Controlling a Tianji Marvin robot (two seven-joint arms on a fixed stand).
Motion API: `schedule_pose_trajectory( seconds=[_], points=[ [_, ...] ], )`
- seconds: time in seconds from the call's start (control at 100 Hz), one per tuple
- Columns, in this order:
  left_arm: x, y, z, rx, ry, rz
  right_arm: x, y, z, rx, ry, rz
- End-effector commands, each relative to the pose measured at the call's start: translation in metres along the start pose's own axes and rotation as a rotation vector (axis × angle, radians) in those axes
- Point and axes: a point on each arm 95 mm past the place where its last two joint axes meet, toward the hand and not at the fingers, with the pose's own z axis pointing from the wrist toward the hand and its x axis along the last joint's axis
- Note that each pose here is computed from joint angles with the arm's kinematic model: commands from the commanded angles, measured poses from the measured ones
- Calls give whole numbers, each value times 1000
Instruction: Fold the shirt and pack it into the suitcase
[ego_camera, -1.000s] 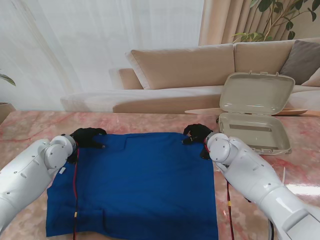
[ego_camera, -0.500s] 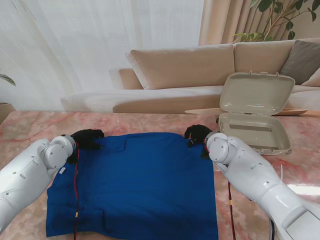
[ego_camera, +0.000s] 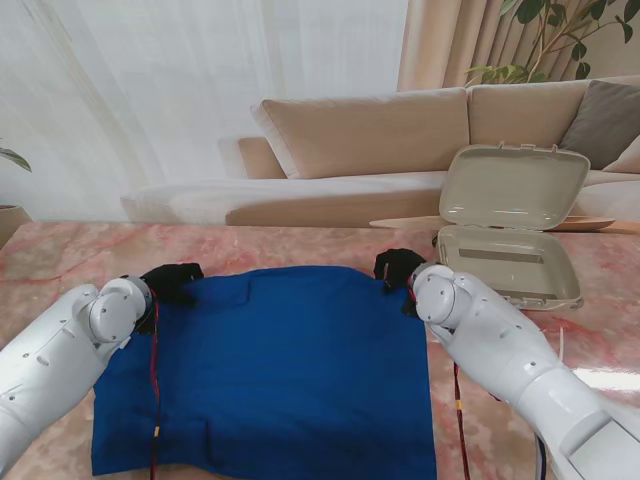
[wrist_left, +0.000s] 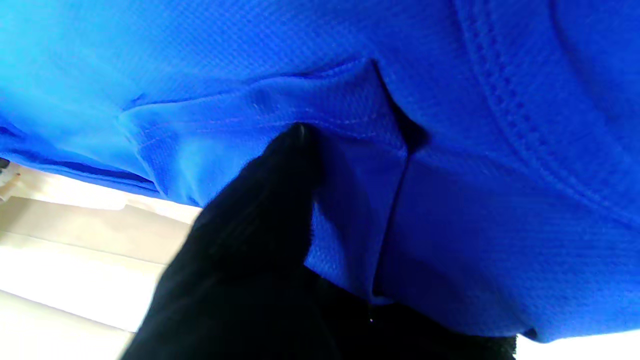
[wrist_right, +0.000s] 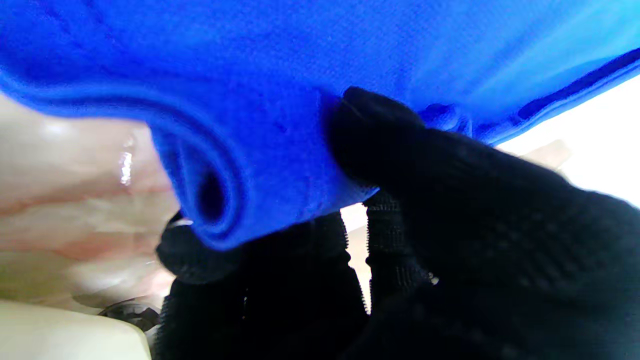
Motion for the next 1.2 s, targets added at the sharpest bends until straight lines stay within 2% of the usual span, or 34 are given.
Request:
schedule_pose_trajectory(
  seconds=[0.0,0.21,0.37,0.82,1.19],
  points=[
    [1,8,-1,-16,-4,-10,-1,-3,0,11,-8,19],
    [3,2,-4,7,-29,-81,0,3,-3,-3,9,33],
    [4,-4,-6,34,-40,-129,2,9,-5,-43,15,57],
    [4,-26,-2,124,-56,-178,14,31,-4,-125,36,86],
    [1,-47,6,209,-87,-223,25,52,4,-174,14,122]
  ],
)
